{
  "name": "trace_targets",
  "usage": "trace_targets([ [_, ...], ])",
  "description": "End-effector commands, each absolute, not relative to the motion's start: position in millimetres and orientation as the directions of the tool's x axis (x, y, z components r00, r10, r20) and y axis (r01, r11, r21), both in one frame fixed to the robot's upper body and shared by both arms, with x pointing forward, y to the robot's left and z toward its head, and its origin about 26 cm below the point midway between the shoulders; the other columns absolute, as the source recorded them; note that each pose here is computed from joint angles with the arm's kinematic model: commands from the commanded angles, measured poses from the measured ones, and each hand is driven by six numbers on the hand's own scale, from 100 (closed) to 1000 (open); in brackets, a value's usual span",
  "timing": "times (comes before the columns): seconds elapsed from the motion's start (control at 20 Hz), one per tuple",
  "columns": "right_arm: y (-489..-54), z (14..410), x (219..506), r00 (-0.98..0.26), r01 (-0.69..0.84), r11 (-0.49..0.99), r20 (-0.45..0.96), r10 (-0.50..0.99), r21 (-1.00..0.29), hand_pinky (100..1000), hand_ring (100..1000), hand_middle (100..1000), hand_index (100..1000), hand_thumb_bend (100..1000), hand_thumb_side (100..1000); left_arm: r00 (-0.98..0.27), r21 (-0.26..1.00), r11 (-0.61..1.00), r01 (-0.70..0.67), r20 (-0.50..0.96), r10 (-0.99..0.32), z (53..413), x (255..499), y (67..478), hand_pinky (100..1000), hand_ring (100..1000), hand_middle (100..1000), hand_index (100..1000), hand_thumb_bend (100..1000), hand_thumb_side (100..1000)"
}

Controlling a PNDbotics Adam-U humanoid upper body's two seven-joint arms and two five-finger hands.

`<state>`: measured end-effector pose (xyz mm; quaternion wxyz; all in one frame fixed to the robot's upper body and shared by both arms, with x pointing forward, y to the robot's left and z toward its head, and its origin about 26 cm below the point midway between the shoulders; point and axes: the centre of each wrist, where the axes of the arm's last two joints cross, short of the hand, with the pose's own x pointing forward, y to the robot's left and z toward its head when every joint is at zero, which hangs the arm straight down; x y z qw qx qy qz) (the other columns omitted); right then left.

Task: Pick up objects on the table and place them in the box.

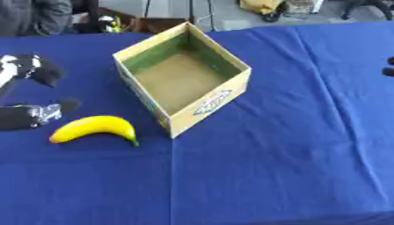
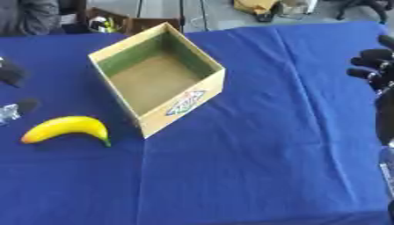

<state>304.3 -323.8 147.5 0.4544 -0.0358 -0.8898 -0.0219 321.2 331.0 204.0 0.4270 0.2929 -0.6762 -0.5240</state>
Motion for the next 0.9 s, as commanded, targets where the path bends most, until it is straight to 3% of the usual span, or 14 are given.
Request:
trace_targets([
  [0.05,-326.7,154.1,304.0,-0.597,0.079,0.997,0.8,0.055,-0.009,652,670,608,814,100,829,-0.454,0.996,0.081,0.041,0.091,-0.886,218.5,323.6,330.0,649,582,587,694,644,429],
  [0.2,-326.4,153.9,304.1,-0.596,0.076,0.997,0.801,0.053,-0.01,651,670,608,814,100,828,-0.446,0.998,-0.037,0.059,-0.006,-0.895,216.4,329.9,326.8,645,563,567,699,674,404],
  [0.45,-326.0,153.6,304.2,-0.595,0.073,0.997,0.802,0.051,-0.009,651,670,608,814,100,828,-0.442,0.988,-0.129,0.085,-0.079,-0.893,209.7,341.7,324.4,633,556,562,693,648,379],
  [0.6,-325.4,153.3,304.4,-0.594,0.07,0.998,0.803,0.048,-0.008,651,670,608,814,100,828,-0.44,0.986,-0.138,0.094,-0.083,-0.894,204.7,349.8,322.1,625,548,553,686,567,354],
  [0.9,-325.0,152.8,304.6,-0.593,0.068,0.998,0.804,0.046,-0.007,652,670,608,814,100,828,-0.436,0.984,-0.126,0.127,-0.059,-0.898,194.3,363.3,319.5,612,535,538,671,493,348],
])
